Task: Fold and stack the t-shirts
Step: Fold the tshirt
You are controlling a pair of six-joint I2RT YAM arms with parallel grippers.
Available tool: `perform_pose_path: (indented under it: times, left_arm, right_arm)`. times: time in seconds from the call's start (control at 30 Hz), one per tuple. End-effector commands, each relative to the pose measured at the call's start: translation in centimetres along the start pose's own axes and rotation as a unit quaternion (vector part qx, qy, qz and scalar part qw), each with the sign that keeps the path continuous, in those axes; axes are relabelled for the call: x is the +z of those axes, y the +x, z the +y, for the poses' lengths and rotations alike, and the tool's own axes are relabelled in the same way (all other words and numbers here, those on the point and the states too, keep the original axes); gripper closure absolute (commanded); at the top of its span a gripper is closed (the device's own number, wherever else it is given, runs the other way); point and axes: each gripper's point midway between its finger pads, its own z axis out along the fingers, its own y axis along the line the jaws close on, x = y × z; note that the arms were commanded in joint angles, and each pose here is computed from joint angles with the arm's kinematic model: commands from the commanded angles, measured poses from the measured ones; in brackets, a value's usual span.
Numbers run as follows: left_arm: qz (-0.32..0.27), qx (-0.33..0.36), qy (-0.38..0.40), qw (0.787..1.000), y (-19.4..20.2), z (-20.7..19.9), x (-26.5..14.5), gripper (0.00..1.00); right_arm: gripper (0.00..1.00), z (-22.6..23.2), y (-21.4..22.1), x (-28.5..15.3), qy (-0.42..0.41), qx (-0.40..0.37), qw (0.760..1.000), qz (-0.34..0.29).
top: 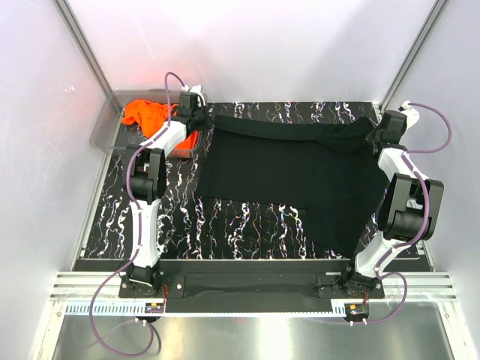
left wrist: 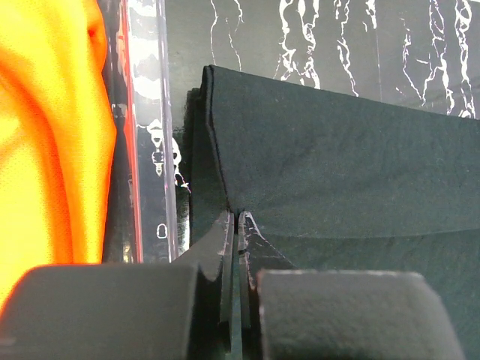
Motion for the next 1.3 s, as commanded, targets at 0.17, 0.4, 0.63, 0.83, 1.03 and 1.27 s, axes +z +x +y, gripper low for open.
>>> perform_pose_path:
  times: [0.17,0.4,0.63,0.83,1.03,1.27]
  left_arm:
    - [0.005,0.025,-0.008,1.000,-0.1,1.1,-0.9,0.96]
    - [0.010,0.038,-0.004,0.999,0.1,0.9,-1.3,0.94]
    - [0.014,0.047,-0.024,0.999,0.2,1.7,-1.6,0.66]
    - [-0.002,0.046,-0.014,0.999,-1.3,0.5,-3.7,0.62]
    - [-0.029,0.032,0.023,0.999,-3.5,-3.4,-7.5,0.65]
    - [-0.045,0.052,0.079,0.994,-3.3,-11.3,-9.4,0.67]
  right_arm:
    - [0.97,-1.3,-0.6,-0.9,0.033,0.012,0.999,-0.005]
    - [0.96,-1.6,0.8,-0.7,0.041,0.012,0.999,0.026]
    - [0.91,-1.2,0.9,-0.7,0.034,0.015,0.999,0.035]
    - [0.73,-2.2,1.2,-1.3,0.068,0.007,0.996,0.061]
    - [0.58,-4.2,1.8,-2.4,0.121,-0.037,0.987,0.104]
    - [0.37,-1.3,0.0,0.5,0.064,-0.067,0.990,0.105]
